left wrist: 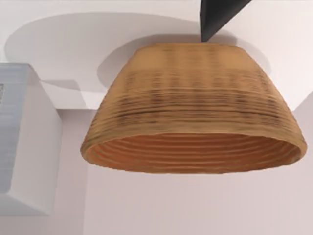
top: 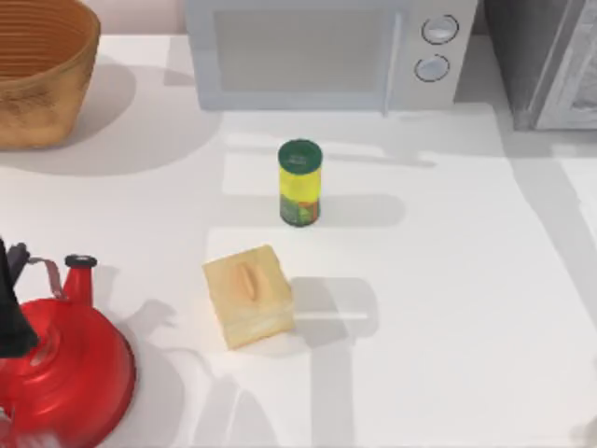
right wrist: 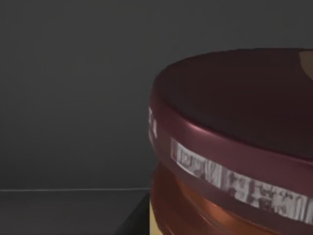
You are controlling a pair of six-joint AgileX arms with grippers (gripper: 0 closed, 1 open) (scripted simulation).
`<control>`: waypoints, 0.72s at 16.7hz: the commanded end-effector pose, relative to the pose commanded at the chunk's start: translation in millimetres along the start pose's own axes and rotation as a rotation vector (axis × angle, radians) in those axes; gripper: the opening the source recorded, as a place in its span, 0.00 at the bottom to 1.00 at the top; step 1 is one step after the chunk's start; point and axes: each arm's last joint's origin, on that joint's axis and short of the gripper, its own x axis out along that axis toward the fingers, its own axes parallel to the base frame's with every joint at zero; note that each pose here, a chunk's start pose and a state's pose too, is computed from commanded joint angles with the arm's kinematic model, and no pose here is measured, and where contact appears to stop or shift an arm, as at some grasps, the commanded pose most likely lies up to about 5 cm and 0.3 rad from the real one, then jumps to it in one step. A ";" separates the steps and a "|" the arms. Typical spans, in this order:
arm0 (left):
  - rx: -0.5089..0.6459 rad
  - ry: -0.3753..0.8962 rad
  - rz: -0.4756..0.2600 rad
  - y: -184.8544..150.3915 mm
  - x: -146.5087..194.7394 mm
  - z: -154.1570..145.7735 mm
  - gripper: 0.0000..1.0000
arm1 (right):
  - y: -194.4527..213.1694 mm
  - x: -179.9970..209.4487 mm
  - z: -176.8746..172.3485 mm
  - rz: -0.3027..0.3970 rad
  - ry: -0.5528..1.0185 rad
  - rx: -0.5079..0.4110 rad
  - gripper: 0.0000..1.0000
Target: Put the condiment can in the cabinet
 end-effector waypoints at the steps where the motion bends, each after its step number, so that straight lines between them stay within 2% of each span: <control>1: 0.000 0.000 0.000 0.0 0.0 0.0 1.00 | -1.7 11.4 -1.8 -0.013 0.006 0.001 0.00; 4: 0.000 0.000 0.000 0.0 0.0 0.0 1.00 | -4.1 37.9 -5.5 -0.032 0.014 0.001 0.00; 12: 0.000 0.000 0.000 0.0 0.0 0.0 1.00 | -8.1 107.9 -26.7 -0.019 0.022 -0.026 0.00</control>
